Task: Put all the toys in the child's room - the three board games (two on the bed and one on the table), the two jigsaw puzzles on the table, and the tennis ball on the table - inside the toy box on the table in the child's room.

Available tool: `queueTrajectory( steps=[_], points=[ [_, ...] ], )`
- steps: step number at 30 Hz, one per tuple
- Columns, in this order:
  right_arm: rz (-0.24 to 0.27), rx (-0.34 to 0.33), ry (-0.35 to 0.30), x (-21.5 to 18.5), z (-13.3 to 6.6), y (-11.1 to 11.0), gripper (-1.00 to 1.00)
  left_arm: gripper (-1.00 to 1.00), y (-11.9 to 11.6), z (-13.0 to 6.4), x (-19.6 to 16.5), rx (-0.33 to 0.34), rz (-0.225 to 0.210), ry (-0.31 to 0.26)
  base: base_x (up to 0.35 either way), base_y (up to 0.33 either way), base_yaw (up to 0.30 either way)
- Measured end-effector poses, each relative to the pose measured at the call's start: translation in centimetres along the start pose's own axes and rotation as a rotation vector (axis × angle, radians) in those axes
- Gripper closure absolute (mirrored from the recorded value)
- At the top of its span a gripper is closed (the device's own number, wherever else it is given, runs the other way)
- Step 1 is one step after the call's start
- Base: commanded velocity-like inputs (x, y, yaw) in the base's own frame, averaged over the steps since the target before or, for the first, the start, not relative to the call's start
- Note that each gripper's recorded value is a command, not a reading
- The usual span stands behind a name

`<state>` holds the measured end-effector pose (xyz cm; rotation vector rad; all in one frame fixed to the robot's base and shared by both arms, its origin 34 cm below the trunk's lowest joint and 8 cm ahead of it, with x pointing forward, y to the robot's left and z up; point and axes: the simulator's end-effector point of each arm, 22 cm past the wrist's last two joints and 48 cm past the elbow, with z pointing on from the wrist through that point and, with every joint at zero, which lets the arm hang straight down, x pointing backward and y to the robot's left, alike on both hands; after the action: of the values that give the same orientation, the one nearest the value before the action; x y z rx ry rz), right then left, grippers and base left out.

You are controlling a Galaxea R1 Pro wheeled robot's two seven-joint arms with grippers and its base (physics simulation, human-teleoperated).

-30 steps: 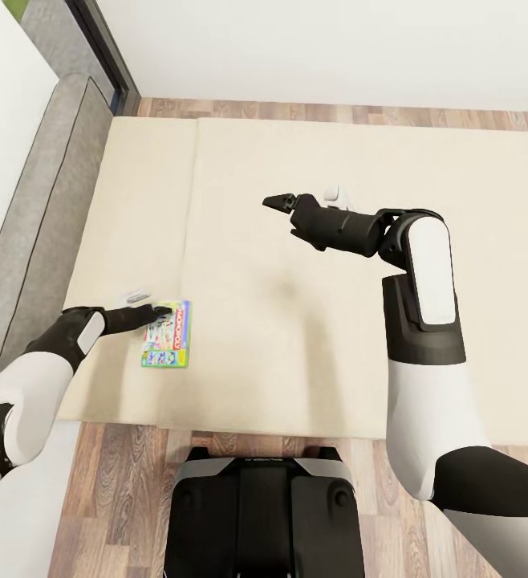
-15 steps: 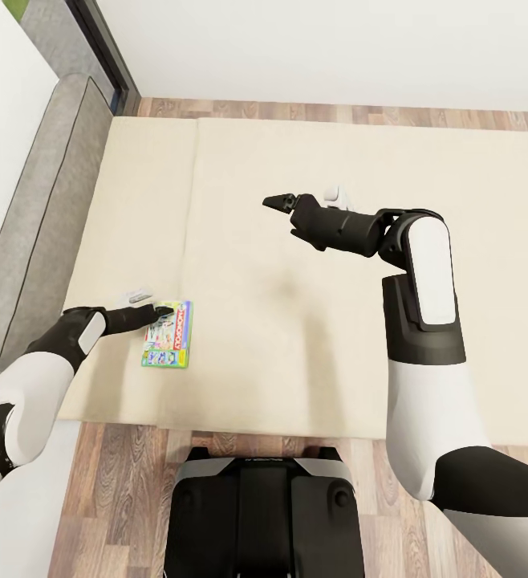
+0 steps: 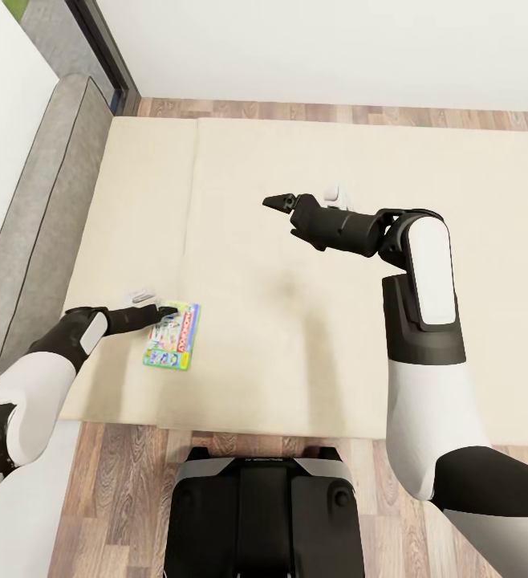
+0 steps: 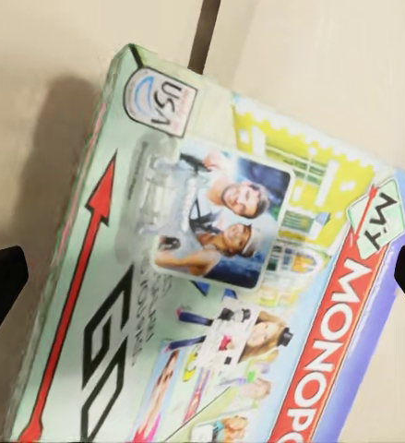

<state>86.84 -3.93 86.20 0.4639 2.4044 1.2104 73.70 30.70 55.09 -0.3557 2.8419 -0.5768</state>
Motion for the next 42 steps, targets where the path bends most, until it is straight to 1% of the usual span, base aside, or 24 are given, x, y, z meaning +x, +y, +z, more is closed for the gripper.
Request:
queueTrajectory(
  steps=[8,12,19,28,42],
  points=[
    [0.000,0.000,0.000,0.0,0.0,0.0,-1.00,-1.00,-0.4,0.2,0.3,0.009,0.000,0.005,0.000,0.000,0.000],
    [0.001,0.001,0.001,0.0,0.0,0.0,-1.00,-1.00,-1.6,0.8,0.8,0.022,-0.001,0.015,0.000,0.000,0.000],
    [0.001,0.001,0.001,0.0,0.0,0.0,-1.00,-1.00,-2.5,1.4,1.5,0.032,-0.001,0.027,0.000,0.000,0.000],
    [0.003,0.003,0.004,0.0,0.1,-0.1,-1.00,-1.00,-4.9,2.5,2.6,0.065,-0.001,0.044,0.000,0.000,0.000],
    [0.008,0.007,0.010,0.2,0.3,-0.4,-1.00,-1.00,-7.2,3.4,3.6,0.095,0.001,0.060,0.000,0.000,0.000]
  ],
)
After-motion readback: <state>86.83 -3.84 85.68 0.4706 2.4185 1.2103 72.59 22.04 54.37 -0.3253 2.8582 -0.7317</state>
